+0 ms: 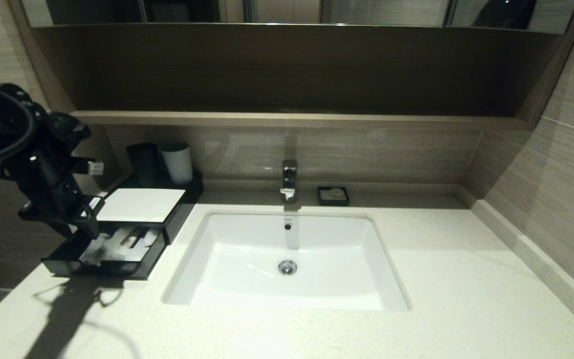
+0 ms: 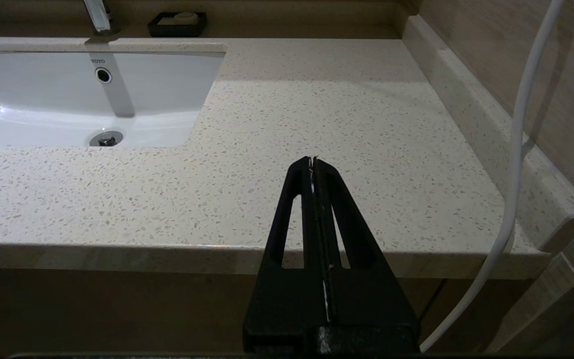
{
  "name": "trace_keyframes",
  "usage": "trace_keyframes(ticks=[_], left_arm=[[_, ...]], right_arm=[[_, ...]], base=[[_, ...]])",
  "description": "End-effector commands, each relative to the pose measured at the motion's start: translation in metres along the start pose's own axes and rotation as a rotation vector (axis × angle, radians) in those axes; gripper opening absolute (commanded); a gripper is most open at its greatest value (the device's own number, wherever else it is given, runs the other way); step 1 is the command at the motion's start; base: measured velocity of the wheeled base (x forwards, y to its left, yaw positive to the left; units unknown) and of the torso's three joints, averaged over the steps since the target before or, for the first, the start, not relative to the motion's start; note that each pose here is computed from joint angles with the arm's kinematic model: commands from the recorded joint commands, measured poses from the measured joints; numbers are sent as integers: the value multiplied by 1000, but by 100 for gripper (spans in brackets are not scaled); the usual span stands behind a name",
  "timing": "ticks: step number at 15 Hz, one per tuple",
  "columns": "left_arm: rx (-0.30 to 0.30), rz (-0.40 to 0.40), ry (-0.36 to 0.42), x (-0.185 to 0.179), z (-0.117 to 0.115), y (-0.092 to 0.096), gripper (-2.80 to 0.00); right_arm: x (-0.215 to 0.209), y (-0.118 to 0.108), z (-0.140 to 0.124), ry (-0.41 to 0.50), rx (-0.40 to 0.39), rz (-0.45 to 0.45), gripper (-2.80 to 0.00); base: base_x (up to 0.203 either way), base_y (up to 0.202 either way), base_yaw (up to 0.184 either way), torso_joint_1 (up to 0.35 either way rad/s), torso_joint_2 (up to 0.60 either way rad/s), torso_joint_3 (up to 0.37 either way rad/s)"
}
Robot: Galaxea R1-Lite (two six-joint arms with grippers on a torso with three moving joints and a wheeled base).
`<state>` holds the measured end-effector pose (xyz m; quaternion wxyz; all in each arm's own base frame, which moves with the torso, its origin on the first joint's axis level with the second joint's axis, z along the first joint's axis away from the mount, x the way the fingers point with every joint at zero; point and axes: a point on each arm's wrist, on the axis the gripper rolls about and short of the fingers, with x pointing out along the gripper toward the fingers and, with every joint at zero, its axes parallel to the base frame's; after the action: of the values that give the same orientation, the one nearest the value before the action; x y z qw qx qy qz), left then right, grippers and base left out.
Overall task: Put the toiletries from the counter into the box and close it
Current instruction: Place the bathroom toiletry into the drawer
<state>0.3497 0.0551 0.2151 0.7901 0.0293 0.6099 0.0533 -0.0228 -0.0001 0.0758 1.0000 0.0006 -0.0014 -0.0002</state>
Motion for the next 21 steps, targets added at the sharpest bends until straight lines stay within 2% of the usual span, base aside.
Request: trace_keyframes(ticks=[1,8,21], left_arm=[[3,3,38,2,-3,0,-280],[10,-10,160,38,2,1,-280],[11,-13,188,53,6,0,-280]], right_arm=[[0,0,0,1,0,0,-280],[0,0,0,0,0,0,-280],[0,0,0,0,0,0,-280]], base=[[0,0,0,0,0,0],[0,0,0,0,0,0],[0,0,0,0,0,0]])
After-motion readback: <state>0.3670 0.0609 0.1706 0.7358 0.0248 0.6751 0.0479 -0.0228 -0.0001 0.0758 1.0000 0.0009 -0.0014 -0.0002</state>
